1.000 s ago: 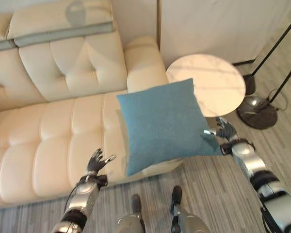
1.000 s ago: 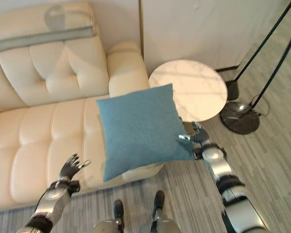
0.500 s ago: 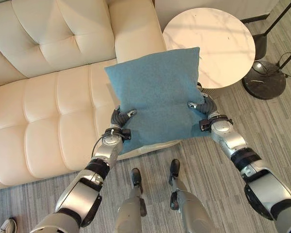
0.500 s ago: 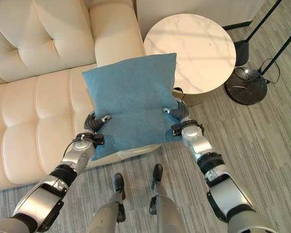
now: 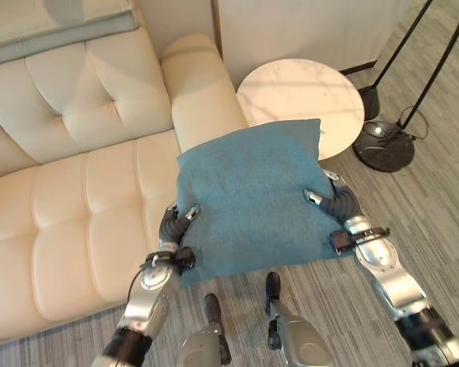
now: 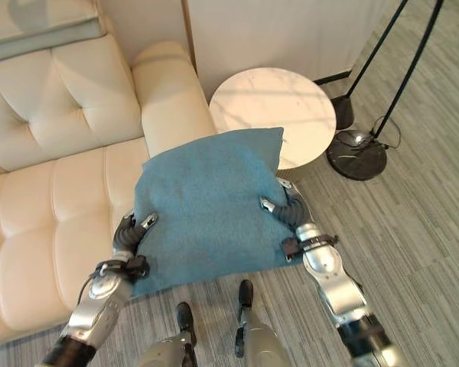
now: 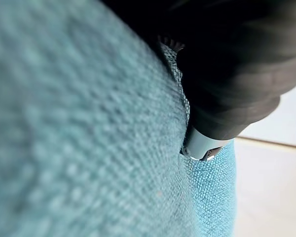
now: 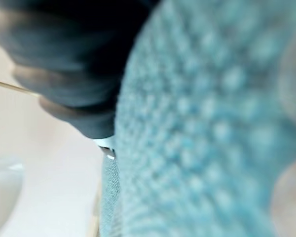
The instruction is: Pick up all the scattered cushions and arrange them neatly on the sofa.
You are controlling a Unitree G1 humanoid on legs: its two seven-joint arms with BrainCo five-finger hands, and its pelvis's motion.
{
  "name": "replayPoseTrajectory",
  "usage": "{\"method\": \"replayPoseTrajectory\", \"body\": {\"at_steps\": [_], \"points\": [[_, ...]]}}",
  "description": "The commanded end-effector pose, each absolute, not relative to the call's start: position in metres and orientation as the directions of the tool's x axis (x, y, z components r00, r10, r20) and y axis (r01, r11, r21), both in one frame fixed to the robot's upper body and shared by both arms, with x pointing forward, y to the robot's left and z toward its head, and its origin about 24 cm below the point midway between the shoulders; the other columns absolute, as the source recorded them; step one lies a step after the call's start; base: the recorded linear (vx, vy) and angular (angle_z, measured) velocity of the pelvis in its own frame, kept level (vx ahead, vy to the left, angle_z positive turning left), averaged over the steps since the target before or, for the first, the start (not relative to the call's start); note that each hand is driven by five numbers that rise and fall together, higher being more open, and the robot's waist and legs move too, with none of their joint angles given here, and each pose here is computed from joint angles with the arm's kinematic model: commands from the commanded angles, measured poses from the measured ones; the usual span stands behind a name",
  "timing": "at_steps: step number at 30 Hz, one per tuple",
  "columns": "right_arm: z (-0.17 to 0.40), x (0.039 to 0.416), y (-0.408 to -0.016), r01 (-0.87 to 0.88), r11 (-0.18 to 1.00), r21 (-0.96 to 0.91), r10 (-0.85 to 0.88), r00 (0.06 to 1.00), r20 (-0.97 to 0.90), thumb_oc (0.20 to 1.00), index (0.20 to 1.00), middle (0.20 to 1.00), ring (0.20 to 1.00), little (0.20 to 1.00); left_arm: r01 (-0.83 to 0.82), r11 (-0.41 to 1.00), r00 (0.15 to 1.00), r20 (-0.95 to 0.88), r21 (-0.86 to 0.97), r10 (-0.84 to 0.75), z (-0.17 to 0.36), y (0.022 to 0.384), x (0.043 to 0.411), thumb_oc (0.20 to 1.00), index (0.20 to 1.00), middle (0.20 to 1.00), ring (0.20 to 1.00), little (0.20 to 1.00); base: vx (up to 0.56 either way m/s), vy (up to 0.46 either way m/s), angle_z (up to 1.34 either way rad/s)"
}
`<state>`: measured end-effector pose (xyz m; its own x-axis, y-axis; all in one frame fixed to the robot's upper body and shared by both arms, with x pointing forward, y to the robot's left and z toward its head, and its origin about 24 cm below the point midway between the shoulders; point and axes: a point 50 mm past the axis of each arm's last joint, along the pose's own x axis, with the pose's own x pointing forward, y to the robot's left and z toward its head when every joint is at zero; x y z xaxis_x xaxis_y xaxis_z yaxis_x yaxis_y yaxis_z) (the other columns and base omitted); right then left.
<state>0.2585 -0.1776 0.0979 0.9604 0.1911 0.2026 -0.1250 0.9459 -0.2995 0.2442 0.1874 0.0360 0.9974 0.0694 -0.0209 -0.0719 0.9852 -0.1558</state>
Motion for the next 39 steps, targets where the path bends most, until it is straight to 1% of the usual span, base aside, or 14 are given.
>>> {"method": "replayPoseTrajectory", "body": {"at_steps": [1, 3, 6, 8, 11, 16, 20, 26, 31, 39], "points": [[0.117, 0.242, -0.148, -0.261, 0.942, -0.21, 0.324, 0.87, 0.373, 0.2, 0.2, 0.2, 0.2, 0.2, 0.022, 0.996, 0.981, 0.193, -0.085, -0.005, 0.071, 0.185, 0.245, 0.2, 0.2, 0.2, 0.2, 0.2, -0.06, 0.112, -0.17], [0.117, 0.236, -0.143, -0.28, 0.947, -0.159, 0.321, 0.865, 0.386, 0.2, 0.2, 0.2, 0.2, 0.2, 0.006, 0.997, 0.974, 0.226, -0.083, 0.013, 0.078, 0.188, 0.238, 0.2, 0.2, 0.2, 0.2, 0.2, -0.16, 0.17, -0.21], [0.126, 0.233, -0.132, -0.313, 0.943, -0.111, 0.329, 0.833, 0.444, 0.2, 0.2, 0.2, 0.2, 0.2, -0.008, 0.995, 0.96, 0.278, -0.097, 0.035, 0.088, 0.189, 0.234, 0.2, 0.2, 0.2, 0.2, 0.2, -0.23, 0.093, -0.49], [0.128, 0.23, -0.131, -0.322, 0.943, -0.089, 0.325, 0.825, 0.463, 0.2, 0.2, 0.2, 0.2, 0.2, 0.004, 0.997, 0.95, 0.311, -0.082, 0.022, 0.095, 0.19, 0.234, 0.2, 0.2, 0.2, 0.2, 0.2, -0.32, 0.028, -0.34], [0.127, 0.23, -0.136, -0.305, 0.943, -0.136, 0.332, 0.827, 0.454, 0.2, 0.2, 0.2, 0.2, 0.2, 0.015, 0.999, 0.939, 0.344, -0.032, -0.003, 0.103, 0.191, 0.235, 0.2, 0.2, 0.2, 0.2, 0.2, -0.34, -0.07, 0.16], [0.131, 0.235, -0.142, -0.27, 0.953, -0.14, 0.304, 0.83, 0.468, 0.2, 0.2, 0.2, 0.2, 0.2, 0.04, 0.998, 0.936, 0.351, -0.052, -0.02, 0.105, 0.184, 0.24, 0.2, 0.2, 0.2, 0.2, 0.2, -0.23, -0.149, 0.62], [0.137, 0.24, -0.15, -0.24, 0.953, -0.182, 0.299, 0.83, 0.471, 0.2, 0.2, 0.2, 0.2, 0.2, 0.108, 0.991, 0.927, 0.368, -0.077, -0.072, 0.11, 0.171, 0.244, 0.2, 0.2, 0.2, 0.2, 0.2, -0.37, -0.099, 0.62], [0.139, 0.236, -0.149, -0.26, 0.945, -0.199, 0.325, 0.818, 0.475, 0.2, 0.2, 0.2, 0.2, 0.2, 0.159, 0.982, 0.918, 0.381, -0.104, -0.109, 0.112, 0.163, 0.245, 0.2, 0.2, 0.2, 0.2, 0.2, -0.2, 0.008, 0.56], [0.136, 0.236, -0.152, -0.26, 0.947, -0.186, 0.318, 0.832, 0.455, 0.2, 0.2, 0.2, 0.2, 0.2, 0.197, 0.973, 0.92, 0.365, -0.116, -0.143, 0.109, 0.153, 0.248, 0.2, 0.2, 0.2, 0.2, 0.2, -0.02, 0.079, 0.64], [0.13, 0.24, -0.141, -0.312, 0.942, -0.126, 0.335, 0.834, 0.438, 0.2, 0.2, 0.2, 0.2, 0.2, 0.183, 0.98, 0.936, 0.32, -0.079, -0.149, 0.101, 0.159, 0.248, 0.2, 0.2, 0.2, 0.2, 0.2, 0.05, 0.152, 0.38]]}}
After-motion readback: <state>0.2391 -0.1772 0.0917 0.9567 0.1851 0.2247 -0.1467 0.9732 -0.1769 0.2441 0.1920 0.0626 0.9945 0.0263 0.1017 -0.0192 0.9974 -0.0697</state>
